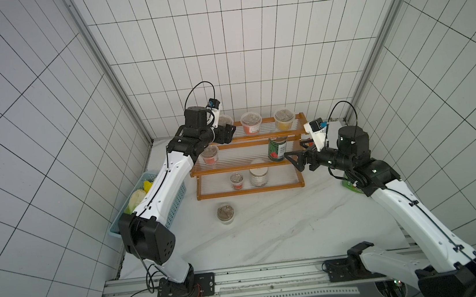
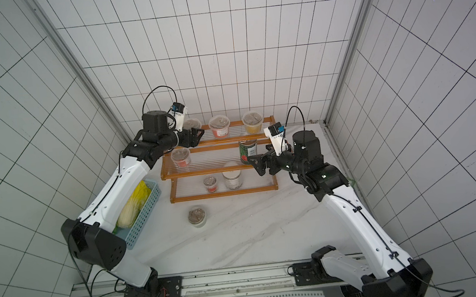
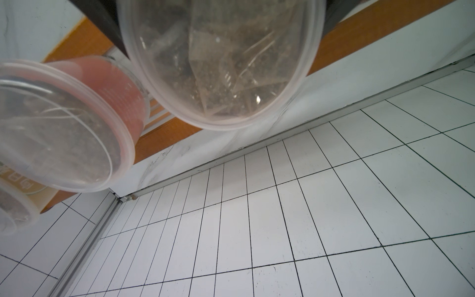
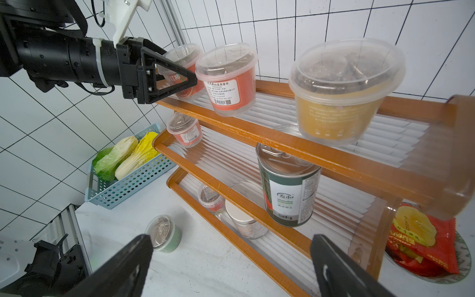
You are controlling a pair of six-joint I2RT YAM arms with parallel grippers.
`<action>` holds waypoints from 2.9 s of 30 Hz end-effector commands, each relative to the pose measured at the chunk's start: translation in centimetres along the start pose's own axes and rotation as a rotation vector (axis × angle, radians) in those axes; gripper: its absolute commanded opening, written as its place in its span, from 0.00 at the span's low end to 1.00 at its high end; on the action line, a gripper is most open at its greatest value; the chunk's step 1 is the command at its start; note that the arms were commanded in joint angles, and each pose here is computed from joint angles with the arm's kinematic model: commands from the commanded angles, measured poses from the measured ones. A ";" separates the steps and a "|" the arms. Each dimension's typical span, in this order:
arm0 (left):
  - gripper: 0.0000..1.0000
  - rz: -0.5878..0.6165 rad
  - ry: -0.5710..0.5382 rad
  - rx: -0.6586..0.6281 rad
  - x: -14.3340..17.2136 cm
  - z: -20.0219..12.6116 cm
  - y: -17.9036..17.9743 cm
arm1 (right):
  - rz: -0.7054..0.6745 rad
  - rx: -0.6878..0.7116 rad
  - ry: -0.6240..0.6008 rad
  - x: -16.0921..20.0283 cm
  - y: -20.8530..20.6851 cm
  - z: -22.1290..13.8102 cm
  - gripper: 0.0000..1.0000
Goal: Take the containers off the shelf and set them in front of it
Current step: 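Pick up a container from the shelf, then place the container at the center of the board.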
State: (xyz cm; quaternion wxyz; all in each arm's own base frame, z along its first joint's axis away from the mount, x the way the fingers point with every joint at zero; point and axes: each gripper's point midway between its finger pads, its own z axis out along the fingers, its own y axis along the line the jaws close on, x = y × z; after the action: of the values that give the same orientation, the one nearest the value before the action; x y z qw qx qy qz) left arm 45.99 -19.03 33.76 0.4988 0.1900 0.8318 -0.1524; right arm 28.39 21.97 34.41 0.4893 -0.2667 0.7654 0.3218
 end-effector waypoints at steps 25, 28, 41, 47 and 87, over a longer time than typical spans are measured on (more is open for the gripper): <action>0.77 0.021 -0.066 0.047 1.1 -8.8 -5.3 | -0.015 0.014 -0.021 -0.9 0.3 -0.5 0.99; 0.77 0.004 -0.048 0.071 3.7 -10.5 -7.5 | -0.020 0.019 -0.022 -0.9 0.3 -0.7 0.99; 0.76 -0.100 0.130 0.164 18.7 -10.5 -16.2 | -0.041 0.072 -0.001 0.6 -0.4 -1.6 0.99; 0.75 -0.127 0.214 0.134 24.5 -7.9 -18.4 | -0.040 0.086 0.016 1.4 -0.6 -1.9 0.99; 0.90 -0.060 0.270 -0.085 33.4 1.0 -16.4 | -0.050 0.160 0.049 2.7 -2.3 -2.2 0.99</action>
State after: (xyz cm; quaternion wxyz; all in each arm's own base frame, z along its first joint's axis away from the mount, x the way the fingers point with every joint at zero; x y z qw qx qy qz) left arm 24.71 -28.70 4.28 0.3806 0.1625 0.9047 -0.1016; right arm 27.84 19.15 32.53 0.4979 -0.2538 0.7904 0.2508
